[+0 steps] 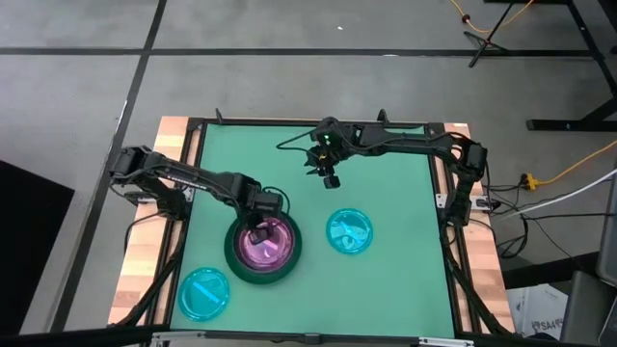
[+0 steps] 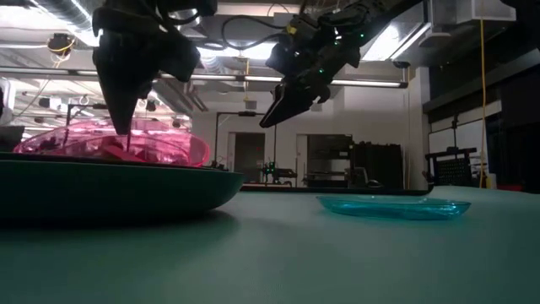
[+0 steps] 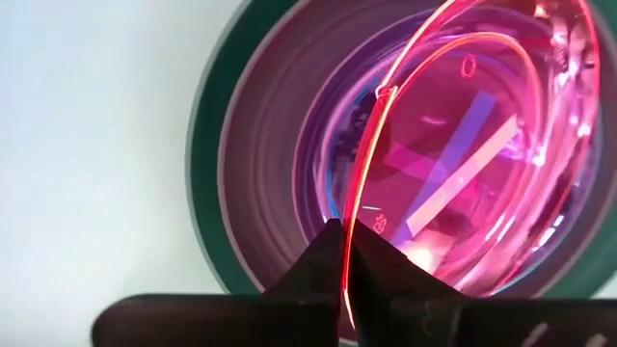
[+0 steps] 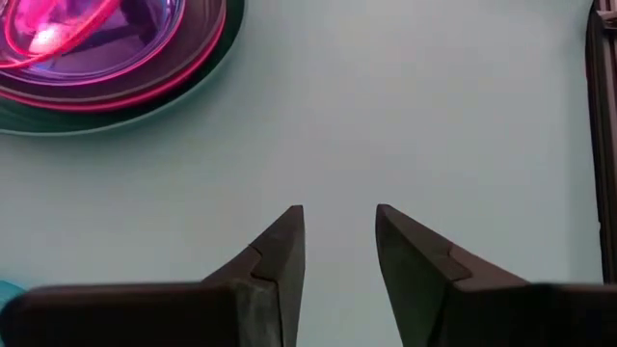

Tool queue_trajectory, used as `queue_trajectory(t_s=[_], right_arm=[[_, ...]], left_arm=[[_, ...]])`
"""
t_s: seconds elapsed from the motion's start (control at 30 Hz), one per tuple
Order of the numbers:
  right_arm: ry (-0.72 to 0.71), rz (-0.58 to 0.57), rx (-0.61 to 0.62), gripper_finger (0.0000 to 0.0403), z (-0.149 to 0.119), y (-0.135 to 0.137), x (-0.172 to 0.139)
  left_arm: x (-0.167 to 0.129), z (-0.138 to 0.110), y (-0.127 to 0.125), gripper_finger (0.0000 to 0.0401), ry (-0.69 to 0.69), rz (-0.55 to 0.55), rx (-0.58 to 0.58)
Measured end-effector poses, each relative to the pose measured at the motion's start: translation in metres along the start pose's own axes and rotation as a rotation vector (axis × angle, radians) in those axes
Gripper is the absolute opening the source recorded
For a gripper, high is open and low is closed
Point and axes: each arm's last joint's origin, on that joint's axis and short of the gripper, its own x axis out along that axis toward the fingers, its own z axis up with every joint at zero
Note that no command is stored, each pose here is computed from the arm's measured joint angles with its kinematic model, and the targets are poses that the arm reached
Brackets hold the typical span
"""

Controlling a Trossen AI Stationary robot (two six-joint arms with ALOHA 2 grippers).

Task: Stack plastic plates
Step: Stack the light pink plate on top of the stacked light blue plate

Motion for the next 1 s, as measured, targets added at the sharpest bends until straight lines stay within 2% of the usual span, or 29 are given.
queue_trajectory(t_s=[0.43, 0.87, 1.0], right_arm=[[0.0, 0.0, 0.001, 0.012, -0.0002, -0.0002, -0.0001], [0.0, 0.0, 0.001, 0.012, -0.0002, -0.0002, -0.0001], [0.0, 0.0, 0.001, 0.012, -0.0002, -0.0002, -0.0001]], left_arm=[[0.0059, 0.0015, -0.0005, 0.0004, 0.005, 0.04, 0.001], [0.006, -0.0007, -0.0034, 0.0092, 0.018, 0.022, 0.01], [0.0059, -0.0014, -0.0041, 0.0108, 0.073, -0.049, 0.001]])
